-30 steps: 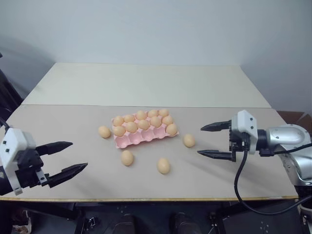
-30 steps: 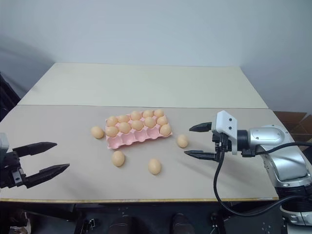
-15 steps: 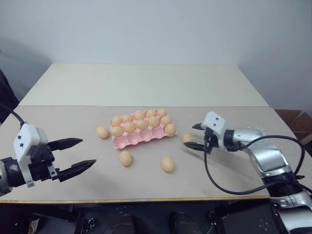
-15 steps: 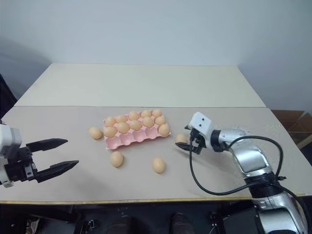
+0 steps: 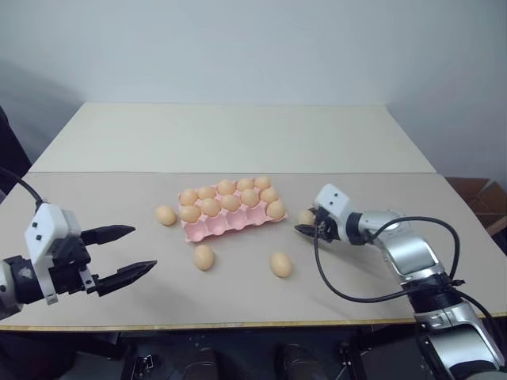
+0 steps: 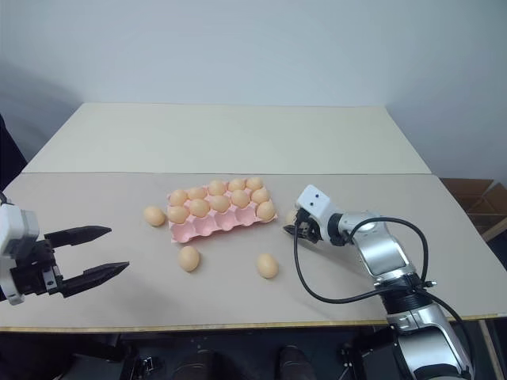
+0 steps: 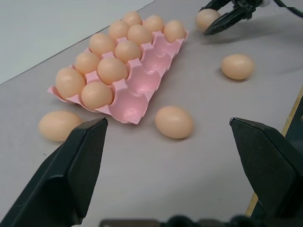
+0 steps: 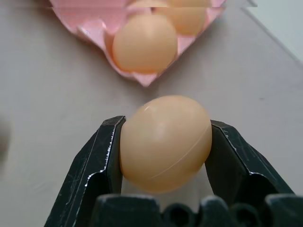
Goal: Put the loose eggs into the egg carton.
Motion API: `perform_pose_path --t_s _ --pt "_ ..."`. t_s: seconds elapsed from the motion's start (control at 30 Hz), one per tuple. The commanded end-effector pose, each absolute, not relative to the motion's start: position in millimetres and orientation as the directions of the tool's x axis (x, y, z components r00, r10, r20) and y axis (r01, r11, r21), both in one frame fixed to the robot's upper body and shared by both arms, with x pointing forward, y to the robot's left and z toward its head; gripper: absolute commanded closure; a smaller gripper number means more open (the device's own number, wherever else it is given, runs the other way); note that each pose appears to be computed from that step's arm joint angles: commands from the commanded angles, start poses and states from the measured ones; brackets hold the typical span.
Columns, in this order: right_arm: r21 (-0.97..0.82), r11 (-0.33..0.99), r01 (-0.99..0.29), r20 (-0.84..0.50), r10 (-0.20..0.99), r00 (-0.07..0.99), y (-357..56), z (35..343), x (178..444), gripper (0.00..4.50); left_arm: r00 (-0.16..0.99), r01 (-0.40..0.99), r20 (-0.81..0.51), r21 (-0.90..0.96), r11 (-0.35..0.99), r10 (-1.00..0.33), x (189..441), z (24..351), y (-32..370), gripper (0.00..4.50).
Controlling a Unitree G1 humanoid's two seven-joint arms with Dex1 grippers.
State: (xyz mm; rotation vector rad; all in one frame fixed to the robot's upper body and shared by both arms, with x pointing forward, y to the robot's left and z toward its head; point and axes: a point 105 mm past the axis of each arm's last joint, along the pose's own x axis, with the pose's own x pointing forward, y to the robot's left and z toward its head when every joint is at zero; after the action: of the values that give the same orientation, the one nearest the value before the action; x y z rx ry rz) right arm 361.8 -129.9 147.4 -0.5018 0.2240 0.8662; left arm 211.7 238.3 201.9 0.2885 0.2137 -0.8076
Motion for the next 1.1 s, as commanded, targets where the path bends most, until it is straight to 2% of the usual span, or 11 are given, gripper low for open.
perform_pose_path --t_s 0.03,0.17,0.33,0.47,0.7,0.8,0.93,1.1 --pt "-0.401 0.458 -0.793 -0.27 0.768 0.581 -103.8 194.0 350.1 2.23 0.682 0.731 -0.281 0.21 0.65 -0.676 210.5 208.1 238.6 0.0" --pt "-0.408 0.418 -0.812 -0.225 0.816 0.533 -67.1 205.2 354.1 2.23 0.684 0.729 -0.281 0.216 0.65 -0.673 211.4 208.5 238.9 0.0" --pt "-0.418 0.387 -0.822 -0.233 0.829 0.509 -35.7 199.6 366.6 2.23 0.687 0.726 -0.278 0.221 0.651 -0.672 210.7 209.5 238.1 0.0" --pt "-0.429 0.399 -0.811 -0.243 0.813 0.529 -23.6 193.9 376.3 2.23 0.69 0.723 -0.279 0.223 0.654 -0.668 209.1 208.7 238.7 0.0" --pt "-0.45 0.385 -0.806 -0.248 0.813 0.527 -22.7 189.7 374.4 0.05 0.702 0.711 -0.277 0.231 0.664 -0.656 209.3 207.7 241.1 0.0" --pt "-0.447 0.396 -0.802 -0.232 0.815 0.532 -28.9 194.3 372.8 0.05 0.702 0.711 -0.275 0.23 0.664 -0.657 210.0 206.4 240.8 0.0" --pt "-0.442 0.41 -0.798 -0.156 0.84 0.519 -46.9 216.9 362.4 0.05 0.7 0.713 -0.272 0.225 0.664 -0.66 211.1 204.9 240.9 0.0" --pt "-0.445 0.351 -0.823 -0.117 0.889 0.443 -91.3 233.7 327.5 0.05 0.738 0.675 -0.235 0.235 0.7 -0.633 208.9 208.5 253.8 0.0"
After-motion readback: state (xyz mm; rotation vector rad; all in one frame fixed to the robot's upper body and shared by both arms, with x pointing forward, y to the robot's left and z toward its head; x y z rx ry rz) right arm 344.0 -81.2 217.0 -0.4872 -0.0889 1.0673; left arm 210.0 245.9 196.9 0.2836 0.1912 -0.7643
